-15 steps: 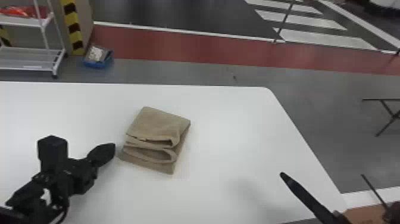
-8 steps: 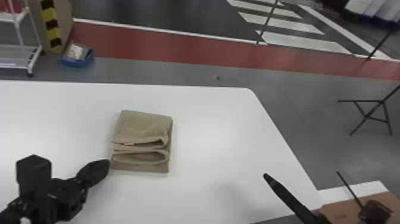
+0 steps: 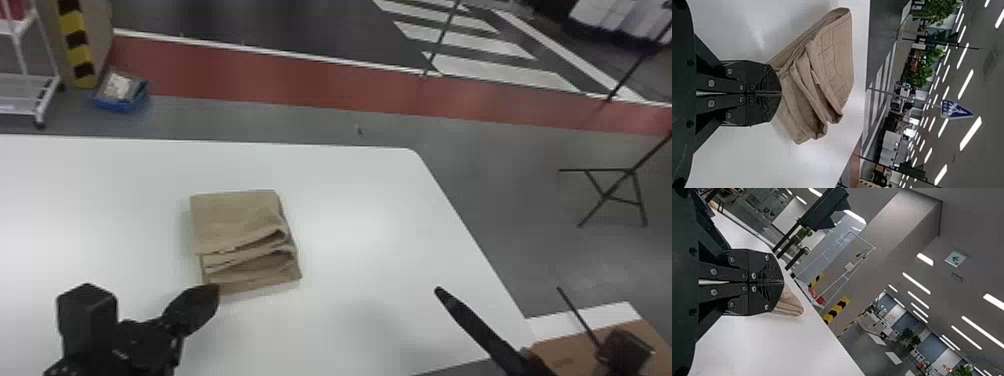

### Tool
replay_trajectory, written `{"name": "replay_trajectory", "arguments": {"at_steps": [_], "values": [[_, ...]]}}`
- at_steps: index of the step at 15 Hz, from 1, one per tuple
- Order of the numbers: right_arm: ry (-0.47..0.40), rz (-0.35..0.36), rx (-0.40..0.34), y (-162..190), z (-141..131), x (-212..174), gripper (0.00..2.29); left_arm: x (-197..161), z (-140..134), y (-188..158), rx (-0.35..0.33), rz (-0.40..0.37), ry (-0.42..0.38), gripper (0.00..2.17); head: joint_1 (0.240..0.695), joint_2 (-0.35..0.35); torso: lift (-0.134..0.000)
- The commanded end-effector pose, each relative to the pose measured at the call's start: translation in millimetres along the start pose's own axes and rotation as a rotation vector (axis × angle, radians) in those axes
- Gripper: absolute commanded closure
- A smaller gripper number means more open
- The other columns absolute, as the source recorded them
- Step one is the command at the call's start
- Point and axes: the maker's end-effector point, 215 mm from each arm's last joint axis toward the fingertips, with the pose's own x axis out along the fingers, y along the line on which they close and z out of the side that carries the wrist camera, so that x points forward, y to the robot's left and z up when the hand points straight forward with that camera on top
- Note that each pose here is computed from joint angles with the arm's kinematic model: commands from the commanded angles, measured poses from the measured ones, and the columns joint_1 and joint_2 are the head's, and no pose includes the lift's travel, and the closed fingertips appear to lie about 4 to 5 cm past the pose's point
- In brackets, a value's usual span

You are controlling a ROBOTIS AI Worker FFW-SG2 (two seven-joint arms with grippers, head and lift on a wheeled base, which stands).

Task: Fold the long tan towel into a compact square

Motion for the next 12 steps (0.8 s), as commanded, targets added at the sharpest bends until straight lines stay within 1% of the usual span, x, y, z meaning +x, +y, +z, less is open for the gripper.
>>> {"name": "replay_trajectory", "arguments": {"at_steps": [1, 2, 3, 4, 5, 6, 7, 8, 9, 10, 12], "values": [[0.012, -0.005, -0.039, 5.1, 4.4, 10.3, 2.23, -9.9, 28.1, 10.4, 0.011, 0.019, -0.046, 1.91, 0.695, -0.35, -0.123], [0.016, -0.005, -0.058, 4.8, 6.3, 22.0, 2.23, -20.3, 44.9, 25.1, 0.008, 0.042, -0.076, 1.91, 0.695, -0.35, -0.123], [0.023, -0.009, -0.075, 3.6, 8.0, 40.7, 2.23, -35.5, 56.6, 46.8, -0.01, 0.076, -0.097, 1.91, 0.695, -0.35, -0.123], [0.037, -0.017, -0.107, 2.7, 7.2, 63.0, 2.23, -45.0, 69.1, 60.7, -0.023, 0.096, -0.123, 1.91, 0.695, -0.35, -0.123], [0.059, -0.024, -0.16, 3.0, 6.1, 95.5, 2.23, -52.9, 74.0, 76.7, -0.031, 0.124, -0.134, 1.91, 0.695, -0.35, -0.123], [0.091, -0.029, -0.216, 3.3, -0.9, 128.2, 2.23, -58.4, 79.9, 89.0, -0.036, 0.144, -0.147, 1.91, 0.695, -0.293, -0.123], [0.117, -0.034, -0.284, 6.1, -9.9, 161.0, 2.23, -62.6, 80.5, 99.2, -0.035, 0.163, -0.147, 1.91, 0.695, -0.254, -0.123], [0.144, -0.054, -0.336, 5.0, -20.6, 186.6, 2.06, -67.0, 81.2, 109.3, -0.035, 0.181, -0.148, 1.91, 0.695, -0.209, -0.123], [0.16, -0.05, -0.387, 5.4, -29.3, 207.3, 2.0, -70.5, 80.1, 120.1, -0.03, 0.198, -0.144, 1.91, 0.695, -0.165, -0.123], [0.167, -0.036, -0.428, 6.4, -41.2, 231.5, 2.01, -72.2, 79.3, 133.2, -0.035, 0.217, -0.142, 1.91, 0.695, -0.125, -0.123], [0.122, -0.045, -0.491, 7.7, -48.5, 263.9, 2.02, -75.7, 78.9, 151.4, -0.054, 0.238, -0.146, 1.91, 0.695, -0.058, -0.123]]}}
